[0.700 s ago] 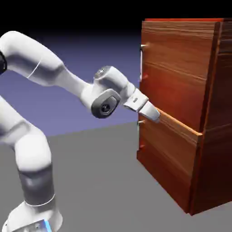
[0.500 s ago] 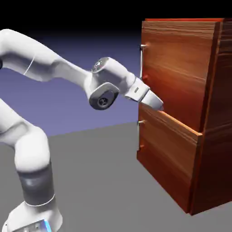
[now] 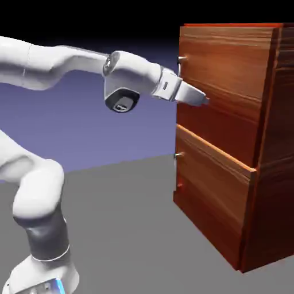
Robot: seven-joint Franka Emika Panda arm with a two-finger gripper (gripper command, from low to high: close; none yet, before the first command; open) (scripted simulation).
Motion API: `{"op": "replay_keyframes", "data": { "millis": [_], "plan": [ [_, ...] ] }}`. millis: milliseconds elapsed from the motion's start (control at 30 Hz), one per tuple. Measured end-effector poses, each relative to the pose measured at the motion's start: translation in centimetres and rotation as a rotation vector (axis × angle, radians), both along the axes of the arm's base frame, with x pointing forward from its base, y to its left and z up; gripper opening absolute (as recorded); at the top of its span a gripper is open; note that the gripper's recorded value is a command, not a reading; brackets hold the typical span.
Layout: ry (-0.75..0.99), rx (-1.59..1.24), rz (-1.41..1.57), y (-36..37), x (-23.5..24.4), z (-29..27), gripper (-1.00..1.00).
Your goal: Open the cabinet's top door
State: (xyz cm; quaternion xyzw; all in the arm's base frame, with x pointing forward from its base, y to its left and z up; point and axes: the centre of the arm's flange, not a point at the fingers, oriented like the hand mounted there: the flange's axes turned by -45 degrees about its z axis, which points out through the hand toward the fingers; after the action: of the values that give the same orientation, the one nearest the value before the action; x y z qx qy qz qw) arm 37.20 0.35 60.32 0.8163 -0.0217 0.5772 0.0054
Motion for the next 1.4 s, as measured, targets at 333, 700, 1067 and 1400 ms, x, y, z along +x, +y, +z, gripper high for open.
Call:
{"op": "replay_keyframes", "data": {
  "millis": [333, 700, 1067, 1400],
  "plan": [
    [-0.148, -0.003, -0.02, 2.8, -1.5, 2.7, 1.0],
    [-0.268, -0.012, -0.029, 7.7, -2.3, 3.0, 1.0],
    [-0.332, -0.023, -0.022, 14.2, -1.7, 0.3, 1.0],
    [-0.339, -0.031, -0.005, 20.3, -0.4, -3.9, 1.0]
  ]
}}
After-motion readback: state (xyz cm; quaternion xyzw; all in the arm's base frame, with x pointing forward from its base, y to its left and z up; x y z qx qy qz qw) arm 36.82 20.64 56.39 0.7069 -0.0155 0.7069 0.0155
